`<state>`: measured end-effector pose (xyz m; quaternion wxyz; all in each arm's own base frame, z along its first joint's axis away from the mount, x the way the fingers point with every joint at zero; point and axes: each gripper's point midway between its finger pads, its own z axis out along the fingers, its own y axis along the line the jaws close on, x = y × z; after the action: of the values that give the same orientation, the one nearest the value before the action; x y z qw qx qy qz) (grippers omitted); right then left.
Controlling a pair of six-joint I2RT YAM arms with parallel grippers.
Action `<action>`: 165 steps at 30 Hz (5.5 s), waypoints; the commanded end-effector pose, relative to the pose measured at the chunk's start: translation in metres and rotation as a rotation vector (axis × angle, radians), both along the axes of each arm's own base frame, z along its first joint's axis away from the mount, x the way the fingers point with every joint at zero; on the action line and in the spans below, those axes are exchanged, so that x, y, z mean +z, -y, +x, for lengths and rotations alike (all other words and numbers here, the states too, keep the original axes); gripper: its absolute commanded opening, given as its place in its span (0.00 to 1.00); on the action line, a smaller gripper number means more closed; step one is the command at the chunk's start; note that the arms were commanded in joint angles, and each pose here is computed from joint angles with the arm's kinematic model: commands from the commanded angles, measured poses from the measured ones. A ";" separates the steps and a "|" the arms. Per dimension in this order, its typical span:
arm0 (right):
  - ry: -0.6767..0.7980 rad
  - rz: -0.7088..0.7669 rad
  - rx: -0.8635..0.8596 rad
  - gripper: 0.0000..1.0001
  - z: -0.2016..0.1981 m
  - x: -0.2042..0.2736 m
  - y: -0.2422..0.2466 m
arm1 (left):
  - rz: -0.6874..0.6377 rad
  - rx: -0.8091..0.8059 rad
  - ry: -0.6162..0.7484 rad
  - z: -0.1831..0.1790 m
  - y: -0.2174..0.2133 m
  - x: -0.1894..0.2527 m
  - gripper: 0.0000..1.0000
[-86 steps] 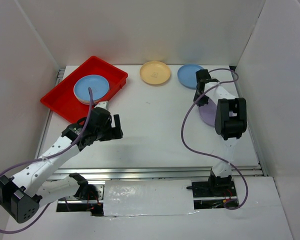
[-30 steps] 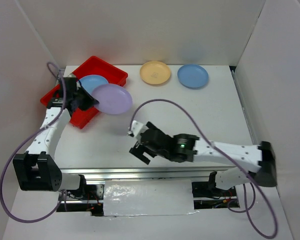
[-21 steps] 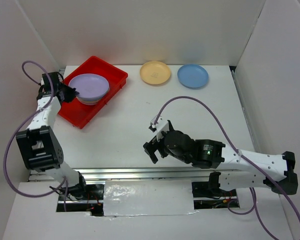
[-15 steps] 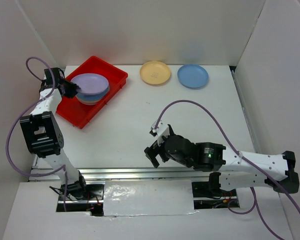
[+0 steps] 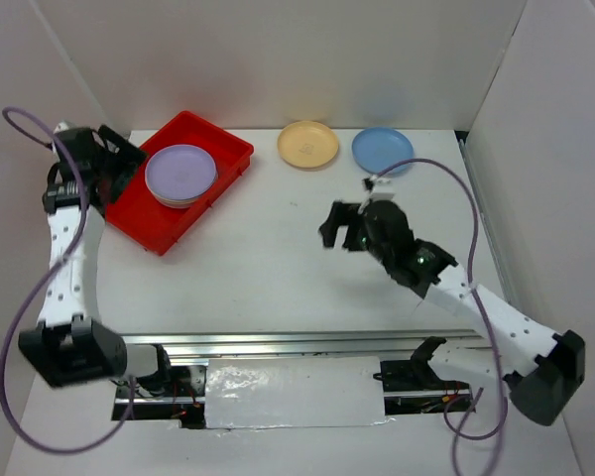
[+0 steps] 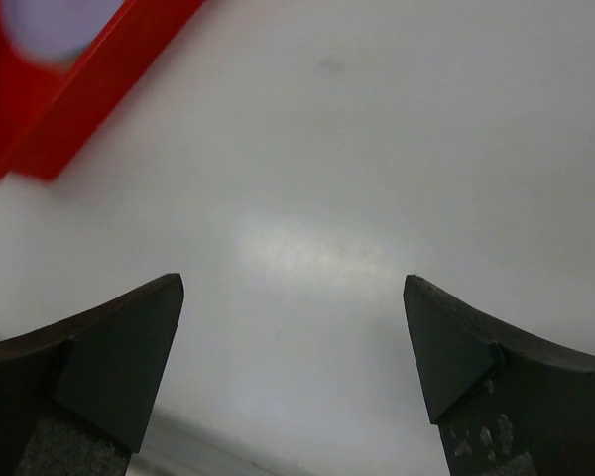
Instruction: Place the plates into the plastic bin on the countertop
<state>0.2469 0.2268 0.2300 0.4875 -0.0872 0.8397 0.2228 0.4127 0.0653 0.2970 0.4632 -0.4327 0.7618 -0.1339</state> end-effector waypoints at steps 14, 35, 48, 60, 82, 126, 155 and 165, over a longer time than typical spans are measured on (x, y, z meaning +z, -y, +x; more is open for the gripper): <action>-0.125 0.759 -1.039 1.00 0.289 -0.068 0.236 | 0.094 -0.820 0.014 -0.152 0.179 -0.076 0.99; -0.432 0.629 -1.219 0.80 0.369 -0.170 0.271 | 0.108 -0.722 -0.050 -0.141 0.144 -0.091 0.99; -0.484 0.608 -1.235 0.49 0.373 -0.190 0.269 | 0.104 -0.712 -0.071 -0.141 0.139 -0.097 0.99; -0.461 0.616 -1.268 0.00 0.356 -0.180 0.271 | 0.098 -0.702 -0.087 -0.138 0.137 -0.101 0.99; -0.220 0.247 -0.238 0.00 0.102 0.011 -0.010 | 0.330 -0.747 -0.192 -0.067 0.195 -0.047 0.98; -0.166 0.431 -0.243 1.00 0.107 -0.010 0.062 | 0.095 -0.011 -0.149 0.002 0.005 0.000 0.99; -0.550 0.607 -0.702 0.79 0.403 -0.178 0.064 | 0.198 -0.767 -0.026 -0.156 0.160 -0.066 0.99; -0.553 0.599 -0.694 0.55 0.416 -0.192 0.055 | 0.220 -0.753 -0.073 -0.154 0.149 -0.085 0.99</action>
<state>0.6642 0.1663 0.0435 0.2993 0.4007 0.8099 0.3065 0.2512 -0.0884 0.2114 0.3835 -0.0854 0.8962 -0.2060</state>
